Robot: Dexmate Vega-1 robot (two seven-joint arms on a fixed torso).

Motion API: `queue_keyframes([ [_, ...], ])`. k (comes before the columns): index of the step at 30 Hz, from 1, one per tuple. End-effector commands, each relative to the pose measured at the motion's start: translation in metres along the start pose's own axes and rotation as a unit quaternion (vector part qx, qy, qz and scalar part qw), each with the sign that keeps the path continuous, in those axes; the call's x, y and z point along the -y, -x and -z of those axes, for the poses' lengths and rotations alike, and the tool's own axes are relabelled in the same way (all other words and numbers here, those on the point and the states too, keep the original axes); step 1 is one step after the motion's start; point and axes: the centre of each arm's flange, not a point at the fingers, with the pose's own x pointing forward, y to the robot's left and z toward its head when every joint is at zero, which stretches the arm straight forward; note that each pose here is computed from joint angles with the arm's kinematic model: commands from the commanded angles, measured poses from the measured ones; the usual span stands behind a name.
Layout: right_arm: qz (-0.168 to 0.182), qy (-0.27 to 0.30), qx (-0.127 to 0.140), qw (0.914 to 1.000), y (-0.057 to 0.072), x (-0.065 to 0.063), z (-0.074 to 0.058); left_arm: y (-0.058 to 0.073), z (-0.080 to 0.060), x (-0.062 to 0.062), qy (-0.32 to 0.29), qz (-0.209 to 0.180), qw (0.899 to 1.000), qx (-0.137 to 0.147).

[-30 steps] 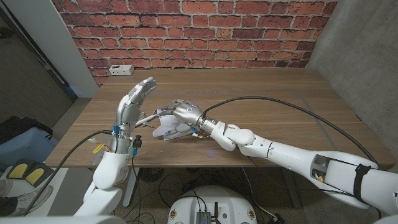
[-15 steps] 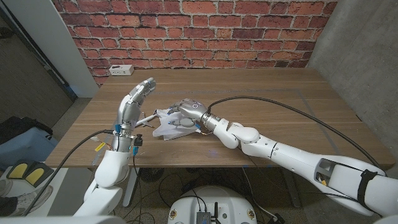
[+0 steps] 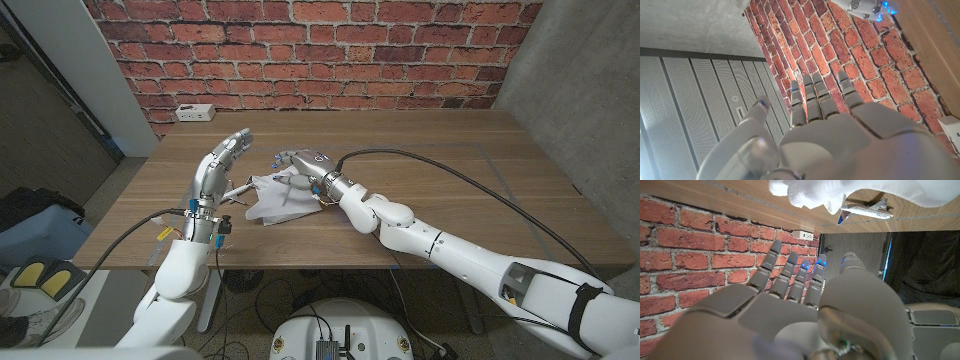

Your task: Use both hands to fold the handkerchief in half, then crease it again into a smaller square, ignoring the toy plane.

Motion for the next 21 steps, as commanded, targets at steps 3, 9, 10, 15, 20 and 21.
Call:
queue_keyframes([
  [3, -0.035, -0.010, -0.027, 0.9990, -0.028, 0.003, 0.002, 0.010, 0.007, -0.002, -0.064, -0.048, 0.996, -0.038],
  [9, -0.049, -0.010, -0.035, 0.9981, -0.040, 0.002, 0.004, 0.012, 0.008, 0.000, -0.088, -0.064, 0.993, -0.035],
  [10, -0.053, -0.011, -0.037, 0.9979, -0.042, 0.001, 0.004, 0.013, 0.009, 0.000, -0.091, -0.065, 0.993, -0.035],
  [15, -0.067, -0.008, -0.045, 0.9967, -0.049, -0.003, 0.008, 0.013, 0.010, 0.000, -0.091, -0.064, 0.993, -0.035],
  [20, -0.078, -0.005, -0.054, 0.9954, -0.056, -0.006, 0.011, 0.012, 0.010, 0.001, -0.094, -0.056, 0.993, -0.031],
  [21, -0.081, -0.005, -0.055, 0.9952, -0.058, -0.006, 0.012, 0.011, 0.010, 0.001, -0.095, -0.057, 0.993, -0.029],
])
